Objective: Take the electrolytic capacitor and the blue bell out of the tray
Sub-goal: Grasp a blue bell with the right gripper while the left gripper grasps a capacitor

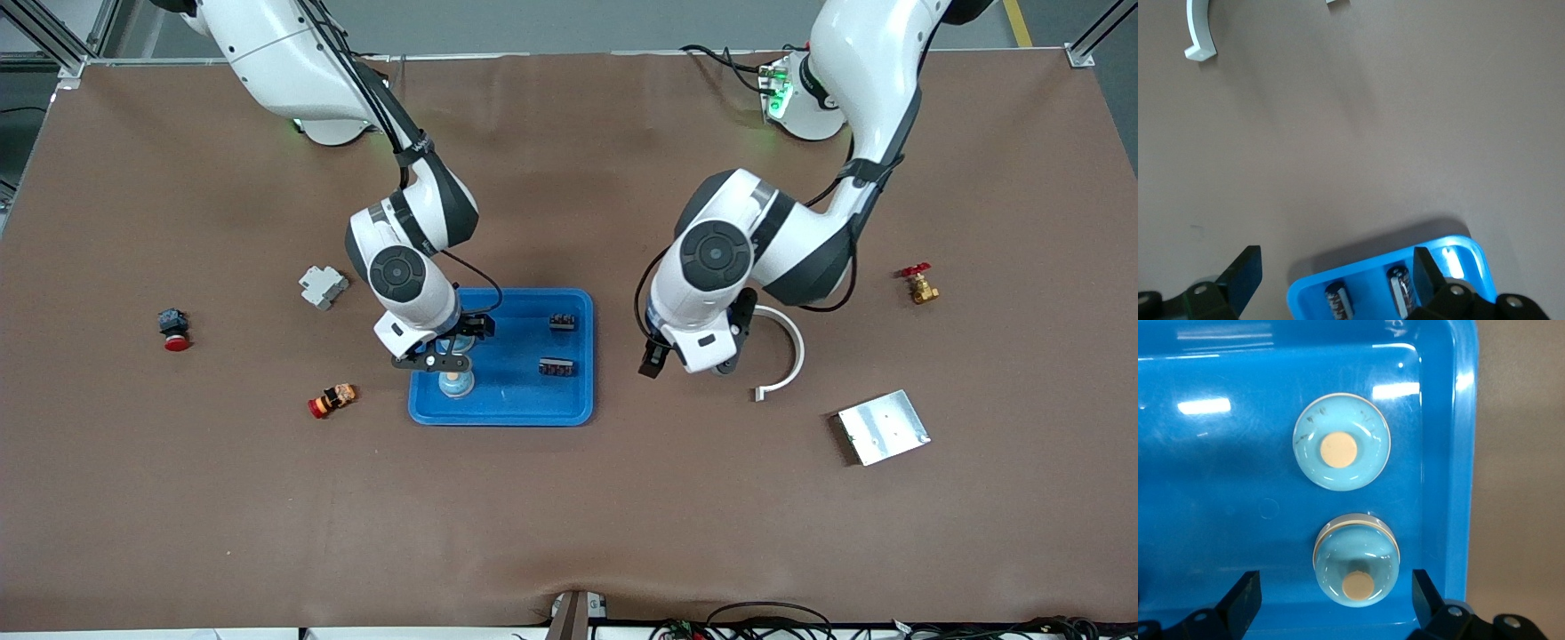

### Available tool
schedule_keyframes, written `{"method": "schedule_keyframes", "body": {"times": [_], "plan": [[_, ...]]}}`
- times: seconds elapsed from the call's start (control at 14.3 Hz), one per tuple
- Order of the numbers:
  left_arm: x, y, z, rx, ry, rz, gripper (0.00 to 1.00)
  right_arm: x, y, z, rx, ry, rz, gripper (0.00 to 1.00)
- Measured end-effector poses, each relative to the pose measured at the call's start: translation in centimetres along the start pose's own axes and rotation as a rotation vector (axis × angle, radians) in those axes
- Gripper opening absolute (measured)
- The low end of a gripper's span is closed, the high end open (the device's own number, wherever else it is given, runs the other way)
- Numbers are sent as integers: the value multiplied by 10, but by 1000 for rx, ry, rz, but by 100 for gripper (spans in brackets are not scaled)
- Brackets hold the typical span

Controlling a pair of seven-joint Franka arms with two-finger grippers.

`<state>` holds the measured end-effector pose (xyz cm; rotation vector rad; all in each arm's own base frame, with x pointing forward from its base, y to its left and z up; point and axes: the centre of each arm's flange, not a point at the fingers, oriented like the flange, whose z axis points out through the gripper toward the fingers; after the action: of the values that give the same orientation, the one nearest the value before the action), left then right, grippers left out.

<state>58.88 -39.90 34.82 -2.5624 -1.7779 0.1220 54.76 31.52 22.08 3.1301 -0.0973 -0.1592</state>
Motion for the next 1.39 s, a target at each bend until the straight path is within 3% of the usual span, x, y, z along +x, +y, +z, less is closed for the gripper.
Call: {"method": "schedule_keyframes", "body": {"times": [0.35,0.98,1.39], "plan": [[-31,23,34,-52,27,-87,100,2,-1,11,6,13,30,100],[-61,34,60,-174,12,-224,100,1,-1,29,-5,-3,45,100],[-90,30,96,-164,17,-249,100,1,-1,29,-4,0,81,100]]}}
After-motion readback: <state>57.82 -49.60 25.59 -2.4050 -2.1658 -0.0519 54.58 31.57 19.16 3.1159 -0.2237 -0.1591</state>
